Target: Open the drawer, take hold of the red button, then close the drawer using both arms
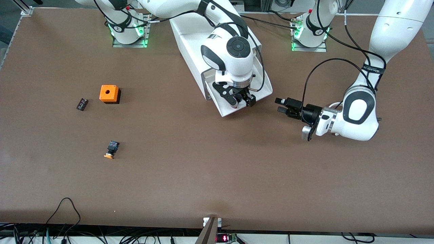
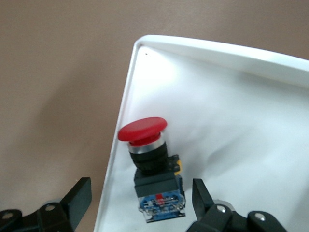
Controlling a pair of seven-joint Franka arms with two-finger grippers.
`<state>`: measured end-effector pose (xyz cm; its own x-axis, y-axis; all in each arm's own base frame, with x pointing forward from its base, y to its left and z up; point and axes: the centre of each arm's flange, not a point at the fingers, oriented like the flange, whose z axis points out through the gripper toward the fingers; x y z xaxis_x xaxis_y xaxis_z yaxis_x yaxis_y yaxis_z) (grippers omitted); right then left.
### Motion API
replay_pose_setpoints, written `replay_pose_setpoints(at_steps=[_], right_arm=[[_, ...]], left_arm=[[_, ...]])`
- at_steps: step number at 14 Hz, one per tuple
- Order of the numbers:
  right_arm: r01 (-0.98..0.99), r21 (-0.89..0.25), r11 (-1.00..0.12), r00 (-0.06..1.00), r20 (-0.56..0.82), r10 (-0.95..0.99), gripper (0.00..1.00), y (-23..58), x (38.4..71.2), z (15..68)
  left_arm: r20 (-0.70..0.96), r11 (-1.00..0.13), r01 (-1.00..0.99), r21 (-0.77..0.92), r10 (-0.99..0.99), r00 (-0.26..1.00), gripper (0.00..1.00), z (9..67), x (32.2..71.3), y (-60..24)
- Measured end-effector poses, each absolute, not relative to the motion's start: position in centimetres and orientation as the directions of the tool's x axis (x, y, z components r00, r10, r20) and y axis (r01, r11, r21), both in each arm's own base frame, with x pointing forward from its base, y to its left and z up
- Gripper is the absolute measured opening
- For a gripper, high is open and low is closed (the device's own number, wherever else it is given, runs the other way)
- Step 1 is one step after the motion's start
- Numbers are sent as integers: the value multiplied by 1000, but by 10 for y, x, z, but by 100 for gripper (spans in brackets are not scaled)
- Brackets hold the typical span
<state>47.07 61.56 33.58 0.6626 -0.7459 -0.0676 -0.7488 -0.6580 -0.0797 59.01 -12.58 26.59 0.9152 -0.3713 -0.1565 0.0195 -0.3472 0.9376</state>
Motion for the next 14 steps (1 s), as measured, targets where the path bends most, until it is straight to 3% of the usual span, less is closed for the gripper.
replay_pose_setpoints(at_steps=[1,3,5,10,12,14], right_arm=[[-747,-75,-661,665,-66,-744,86,615,470,335],[-740,-70,-670,673,-64,-737,59,615,470,335],[-735,-61,-675,678,-62,-732,40,614,469,337],[-724,-45,-688,689,-46,-723,40,605,470,383],[-656,-63,-752,754,-25,-656,40,585,490,415],[-580,-75,-811,814,-6,-581,40,543,532,432]], left_arm=[[-195,-377,50,925,-358,913,100,274,592,-126],[-275,-466,100,879,-327,904,100,299,595,-127],[-341,-590,118,799,-282,897,100,337,601,-130],[-402,-933,-30,358,-183,897,100,418,602,-166],[-355,-977,-150,154,-197,914,100,436,601,-186],[-321,-979,-194,64,-204,925,100,442,605,-192]])
